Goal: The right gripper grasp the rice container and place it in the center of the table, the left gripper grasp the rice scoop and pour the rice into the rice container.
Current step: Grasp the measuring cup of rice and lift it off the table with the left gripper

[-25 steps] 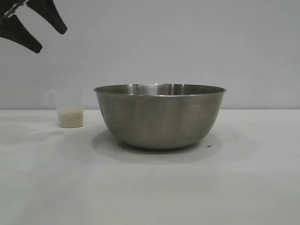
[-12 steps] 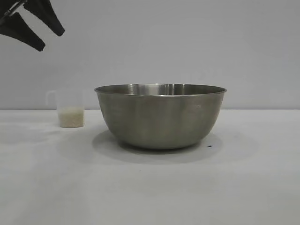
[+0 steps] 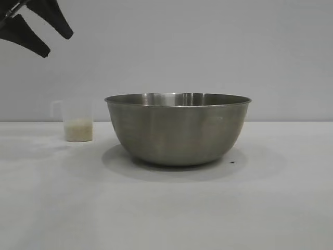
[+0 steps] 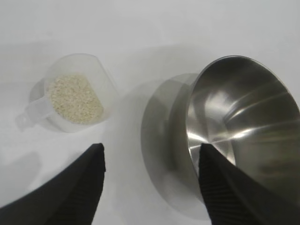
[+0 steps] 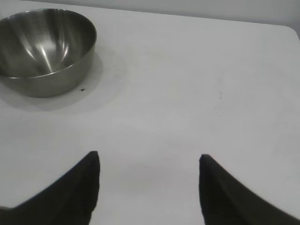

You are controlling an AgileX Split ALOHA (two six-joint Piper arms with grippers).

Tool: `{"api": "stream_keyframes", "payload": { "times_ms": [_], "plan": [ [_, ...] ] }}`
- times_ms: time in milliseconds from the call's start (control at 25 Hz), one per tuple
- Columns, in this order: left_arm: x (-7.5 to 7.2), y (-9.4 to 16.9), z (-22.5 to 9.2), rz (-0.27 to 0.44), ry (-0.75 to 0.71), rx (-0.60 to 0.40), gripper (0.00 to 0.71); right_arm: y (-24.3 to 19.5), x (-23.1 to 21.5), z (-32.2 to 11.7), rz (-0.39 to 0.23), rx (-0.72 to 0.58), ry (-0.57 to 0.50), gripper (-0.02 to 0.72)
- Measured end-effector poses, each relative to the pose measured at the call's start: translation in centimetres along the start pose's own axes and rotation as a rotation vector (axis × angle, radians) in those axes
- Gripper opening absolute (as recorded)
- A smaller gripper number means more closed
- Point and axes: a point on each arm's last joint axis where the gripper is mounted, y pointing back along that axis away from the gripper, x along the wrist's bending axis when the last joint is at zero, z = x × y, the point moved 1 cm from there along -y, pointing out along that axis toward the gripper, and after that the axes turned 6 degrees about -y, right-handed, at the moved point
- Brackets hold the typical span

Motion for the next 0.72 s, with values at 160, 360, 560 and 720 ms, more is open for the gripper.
{"api": "stream_keyframes", "payload": {
  "times_ms": [160, 360, 560, 720],
  "plan": [
    [0.3, 0.1, 0.3, 0.029, -0.001, -0.025, 0.387, 0.0, 0.0, 0.0, 0.0, 0.0, 0.0, 0.403],
    [0.2, 1.3, 0.8, 0.106, -0.048, -0.051, 0.387, 0.0, 0.0, 0.0, 0.0, 0.0, 0.0, 0.403],
    [0.1, 2.9, 1.3, 0.194, -0.068, -0.066, 0.387, 0.0, 0.0, 0.0, 0.0, 0.0, 0.0, 0.403],
    [0.3, 3.8, 1.4, 0.26, -0.06, -0.064, 0.387, 0.0, 0.0, 0.0, 0.0, 0.0, 0.0, 0.403]
  ]
}}
